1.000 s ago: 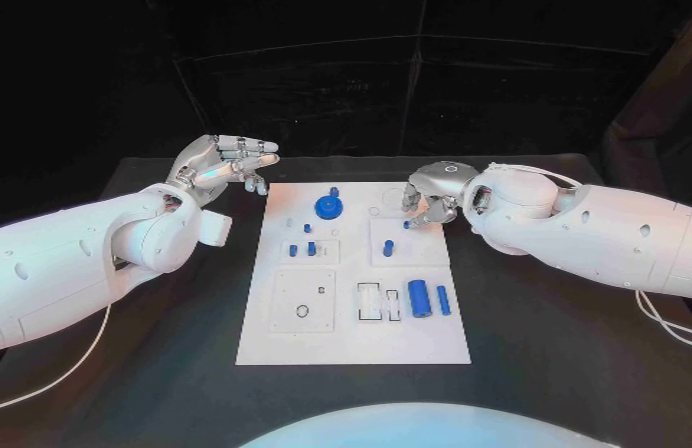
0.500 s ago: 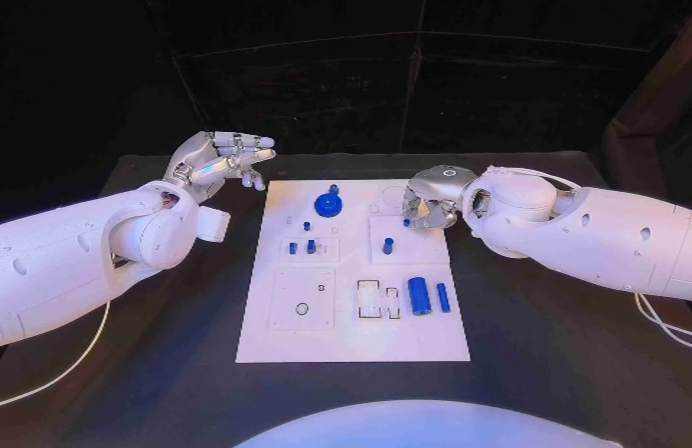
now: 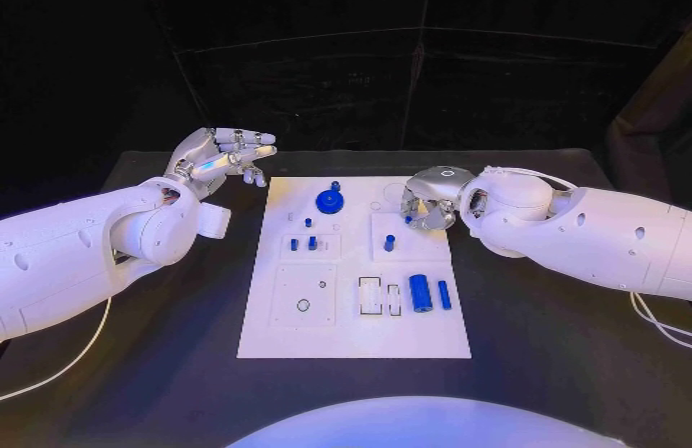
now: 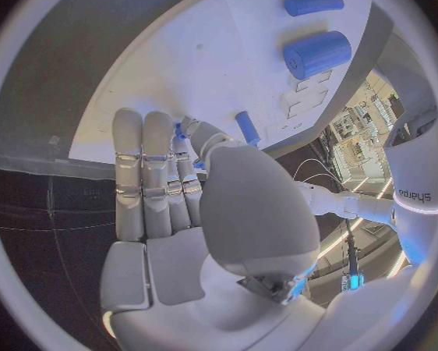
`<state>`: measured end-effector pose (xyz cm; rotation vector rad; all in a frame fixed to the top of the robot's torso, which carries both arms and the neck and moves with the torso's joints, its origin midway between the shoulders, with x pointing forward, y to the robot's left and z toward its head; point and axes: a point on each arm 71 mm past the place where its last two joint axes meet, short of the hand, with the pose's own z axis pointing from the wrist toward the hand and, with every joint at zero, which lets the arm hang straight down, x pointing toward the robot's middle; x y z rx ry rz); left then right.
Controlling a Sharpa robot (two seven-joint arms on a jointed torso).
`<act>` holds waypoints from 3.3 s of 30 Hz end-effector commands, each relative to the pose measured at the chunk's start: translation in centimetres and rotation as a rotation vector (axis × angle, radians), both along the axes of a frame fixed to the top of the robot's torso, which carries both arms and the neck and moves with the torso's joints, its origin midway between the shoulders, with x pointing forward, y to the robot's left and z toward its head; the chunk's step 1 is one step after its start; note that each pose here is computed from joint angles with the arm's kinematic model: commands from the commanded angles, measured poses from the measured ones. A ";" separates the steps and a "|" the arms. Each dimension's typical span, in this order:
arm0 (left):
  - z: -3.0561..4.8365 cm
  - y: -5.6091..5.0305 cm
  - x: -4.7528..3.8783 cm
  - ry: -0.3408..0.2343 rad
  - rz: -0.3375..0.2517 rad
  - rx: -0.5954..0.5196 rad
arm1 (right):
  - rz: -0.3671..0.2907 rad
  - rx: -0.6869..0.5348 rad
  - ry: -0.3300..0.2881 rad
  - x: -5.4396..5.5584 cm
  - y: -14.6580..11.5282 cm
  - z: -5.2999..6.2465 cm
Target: Assemble the parts on the task board
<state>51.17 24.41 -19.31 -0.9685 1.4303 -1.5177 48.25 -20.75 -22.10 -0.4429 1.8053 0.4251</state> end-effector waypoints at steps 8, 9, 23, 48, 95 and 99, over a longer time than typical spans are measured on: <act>0.17 -0.1 0.01 -0.004 -0.012 -0.015 | -0.002 -0.006 0.032 0.0 0.3 -0.4; 0.17 -0.1 0.01 -0.004 -0.012 -0.015 | -0.003 -0.008 0.034 0.0 0.3 -0.5; 0.24 0.0 0.03 -0.014 -0.004 -0.015 | -0.006 0.008 0.003 -0.1 0.6 -0.3; 0.15 0.3 0.27 -0.013 0.005 -0.010 | 0.039 0.171 -0.131 -2.7 1.0 2.5; 0.07 -1.2 0.48 -0.007 -0.019 -0.015 | 0.307 0.334 0.047 -7.8 13.0 -2.4; 0.07 -1.2 0.49 -0.008 -0.018 -0.015 | 0.307 0.328 0.054 -7.8 13.1 -2.6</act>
